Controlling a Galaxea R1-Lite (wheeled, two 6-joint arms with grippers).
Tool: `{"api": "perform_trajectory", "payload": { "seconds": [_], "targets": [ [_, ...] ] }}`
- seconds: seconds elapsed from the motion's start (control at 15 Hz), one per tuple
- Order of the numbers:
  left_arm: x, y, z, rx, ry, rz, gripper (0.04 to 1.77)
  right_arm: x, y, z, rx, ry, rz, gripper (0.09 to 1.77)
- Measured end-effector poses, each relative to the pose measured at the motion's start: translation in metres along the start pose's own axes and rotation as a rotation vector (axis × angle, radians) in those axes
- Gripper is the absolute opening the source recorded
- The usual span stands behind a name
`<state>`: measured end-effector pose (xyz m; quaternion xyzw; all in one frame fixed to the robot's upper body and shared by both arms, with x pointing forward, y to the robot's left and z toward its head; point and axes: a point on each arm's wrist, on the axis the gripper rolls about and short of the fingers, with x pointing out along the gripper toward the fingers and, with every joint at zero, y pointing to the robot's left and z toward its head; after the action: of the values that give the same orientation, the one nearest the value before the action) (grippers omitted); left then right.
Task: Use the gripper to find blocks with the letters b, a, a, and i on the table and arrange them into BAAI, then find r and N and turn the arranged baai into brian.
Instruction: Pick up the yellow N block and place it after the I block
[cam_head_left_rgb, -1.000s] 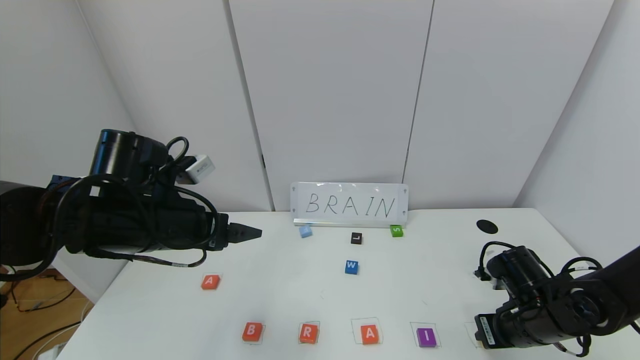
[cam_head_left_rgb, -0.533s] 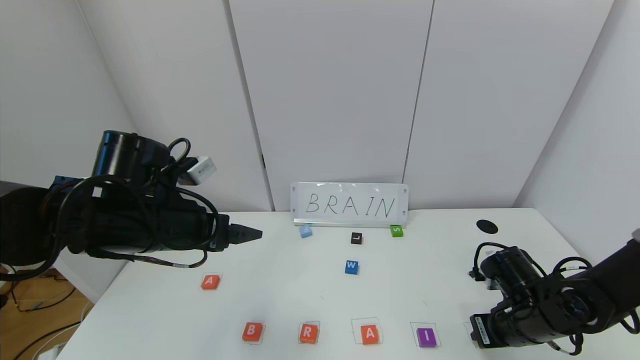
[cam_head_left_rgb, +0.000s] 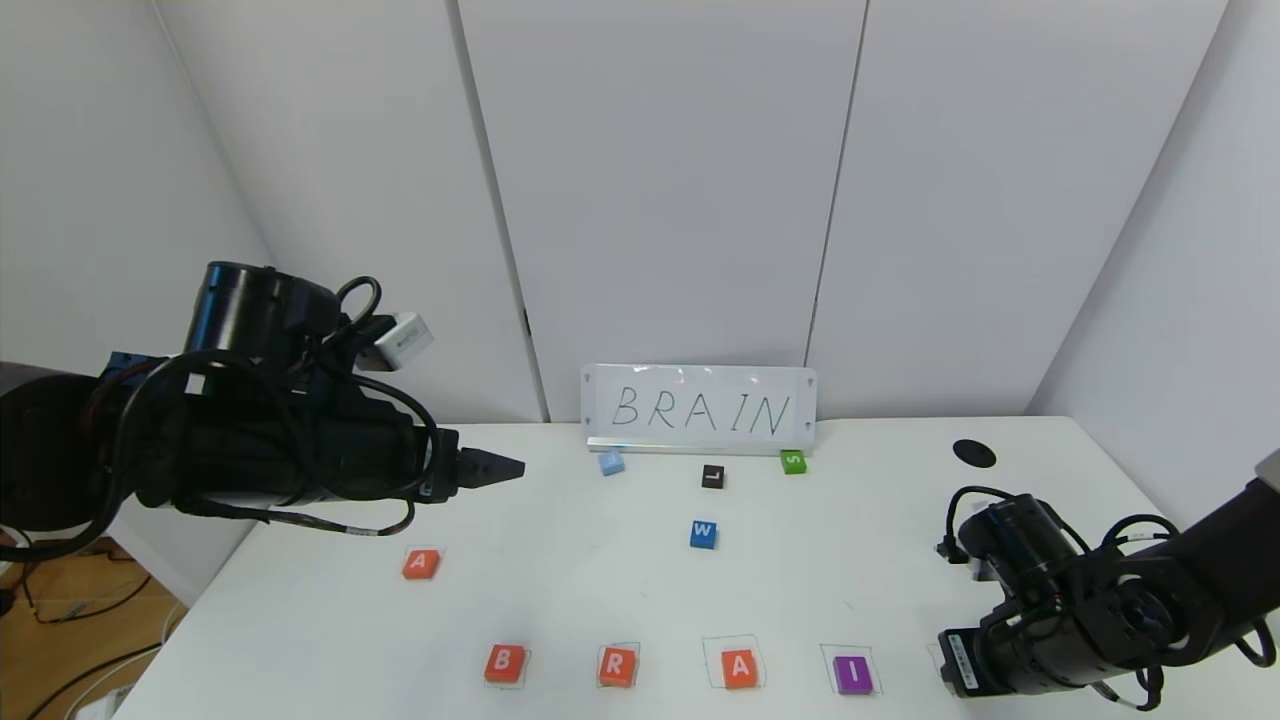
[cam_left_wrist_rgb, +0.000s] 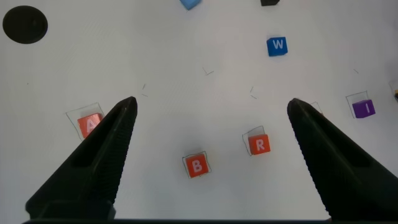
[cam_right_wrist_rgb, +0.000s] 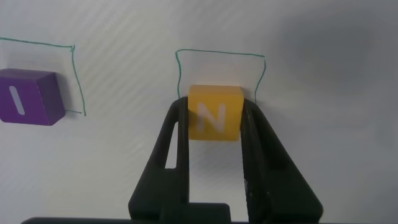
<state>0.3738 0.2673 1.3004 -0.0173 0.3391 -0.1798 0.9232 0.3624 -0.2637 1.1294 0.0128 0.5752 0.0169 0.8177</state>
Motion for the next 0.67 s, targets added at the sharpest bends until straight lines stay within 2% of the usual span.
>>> {"api": "perform_trajectory", "payload": {
  "seconds": [0.33, 0.47, 0.67],
  "targets": [
    [0.0000, 0.0000, 0.0000, 0.000, 0.000, 0.000, 1.72, 0.0002, -0.0012, 0.0016, 0.006, 0.001, -0.002, 0.55],
    [0.0000, 0.0000, 0.0000, 0.000, 0.000, 0.000, 1.72, 0.0001, -0.0014, 0.0019, 0.007, 0.000, -0.002, 0.80],
    [0.0000, 0.0000, 0.0000, 0.000, 0.000, 0.000, 1.72, 0.0001, -0.0013, 0.0023, 0.007, -0.002, -0.001, 1.09]
  ]
}}
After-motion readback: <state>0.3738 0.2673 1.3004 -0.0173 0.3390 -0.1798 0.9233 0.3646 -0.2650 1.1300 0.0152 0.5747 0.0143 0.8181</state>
